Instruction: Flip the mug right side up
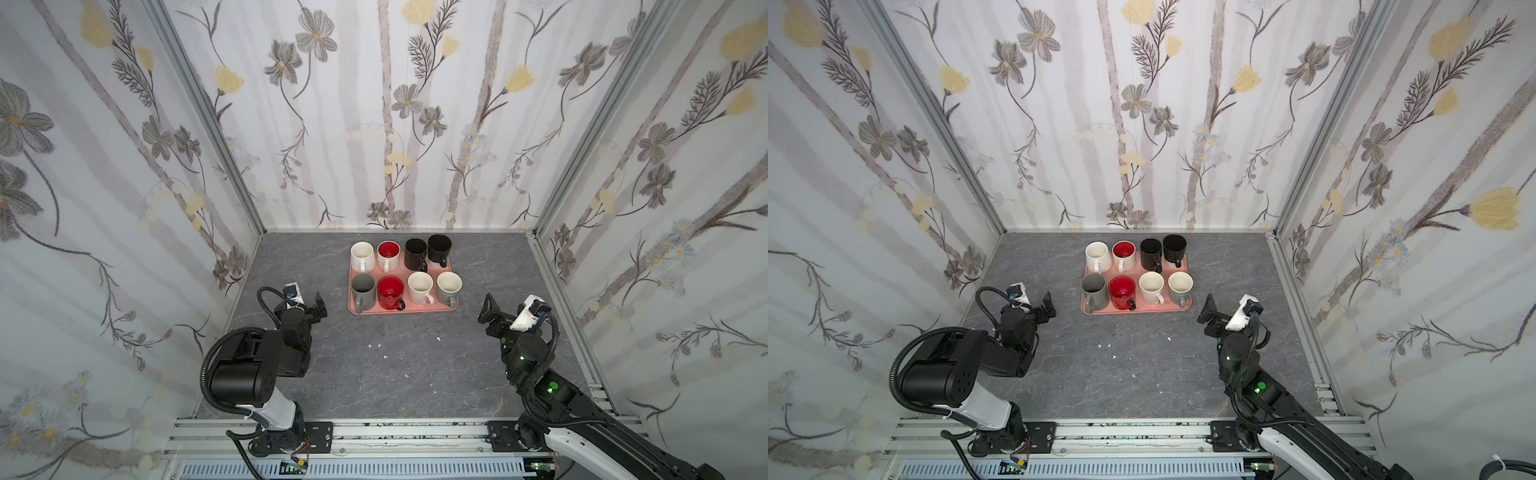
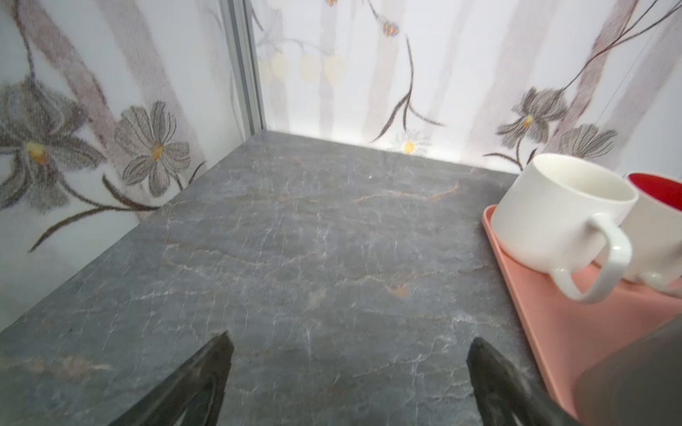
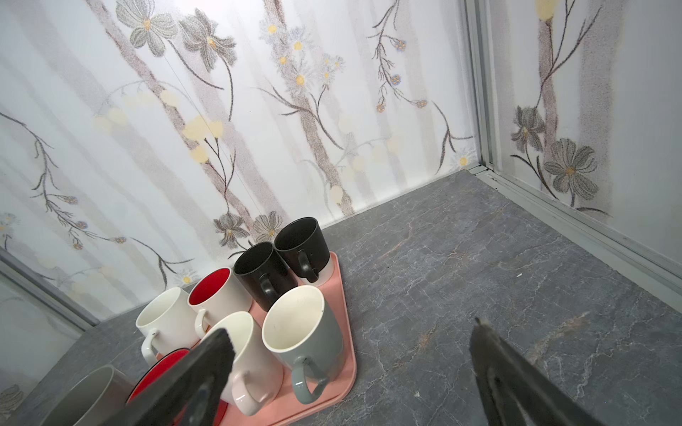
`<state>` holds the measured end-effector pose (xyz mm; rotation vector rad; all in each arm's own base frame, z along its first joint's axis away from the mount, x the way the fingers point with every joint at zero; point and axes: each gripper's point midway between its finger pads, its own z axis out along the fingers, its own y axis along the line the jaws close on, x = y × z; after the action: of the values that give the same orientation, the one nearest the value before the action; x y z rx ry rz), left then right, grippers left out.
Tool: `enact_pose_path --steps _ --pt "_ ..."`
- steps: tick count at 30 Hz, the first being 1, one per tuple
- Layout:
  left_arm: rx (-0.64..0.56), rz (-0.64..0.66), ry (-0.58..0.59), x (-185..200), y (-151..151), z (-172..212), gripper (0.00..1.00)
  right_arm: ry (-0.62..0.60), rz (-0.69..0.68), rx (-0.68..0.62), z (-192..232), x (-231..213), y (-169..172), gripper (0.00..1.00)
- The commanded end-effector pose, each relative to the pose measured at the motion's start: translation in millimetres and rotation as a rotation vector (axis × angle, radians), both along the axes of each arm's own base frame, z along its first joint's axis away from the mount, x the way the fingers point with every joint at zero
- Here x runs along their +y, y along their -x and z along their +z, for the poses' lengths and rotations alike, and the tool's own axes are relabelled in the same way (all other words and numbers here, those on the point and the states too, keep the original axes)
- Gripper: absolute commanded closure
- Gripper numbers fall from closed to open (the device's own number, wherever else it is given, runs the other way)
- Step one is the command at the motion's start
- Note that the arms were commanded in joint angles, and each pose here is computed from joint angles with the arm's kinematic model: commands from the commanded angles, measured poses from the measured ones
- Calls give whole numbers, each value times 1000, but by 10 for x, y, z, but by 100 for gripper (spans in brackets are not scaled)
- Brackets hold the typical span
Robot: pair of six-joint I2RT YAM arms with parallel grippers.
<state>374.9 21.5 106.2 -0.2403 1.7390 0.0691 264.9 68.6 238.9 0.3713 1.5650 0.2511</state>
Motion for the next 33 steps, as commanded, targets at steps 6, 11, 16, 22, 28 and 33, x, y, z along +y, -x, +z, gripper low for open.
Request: enact_pose_path --steps 6,11,16,22,28,33 --pt "-119 89 19 131 26 252 0 94 -73 -50 121 -142 -118 0" --pt "-120 89 20 131 23 255 0 188 -183 -28 0 -422 -280 0" --pt "-118 89 20 130 25 254 0 174 -201 -16 -206 -753 -471 0" --pt "-117 89 19 130 27 251 0 281 -174 7 -312 -843 -649 0" --pt "-119 89 19 133 26 255 0 346 -103 75 -562 -745 -822 0" --pt "-117 89 19 132 25 250 0 389 -183 106 -748 -902 -903 0"
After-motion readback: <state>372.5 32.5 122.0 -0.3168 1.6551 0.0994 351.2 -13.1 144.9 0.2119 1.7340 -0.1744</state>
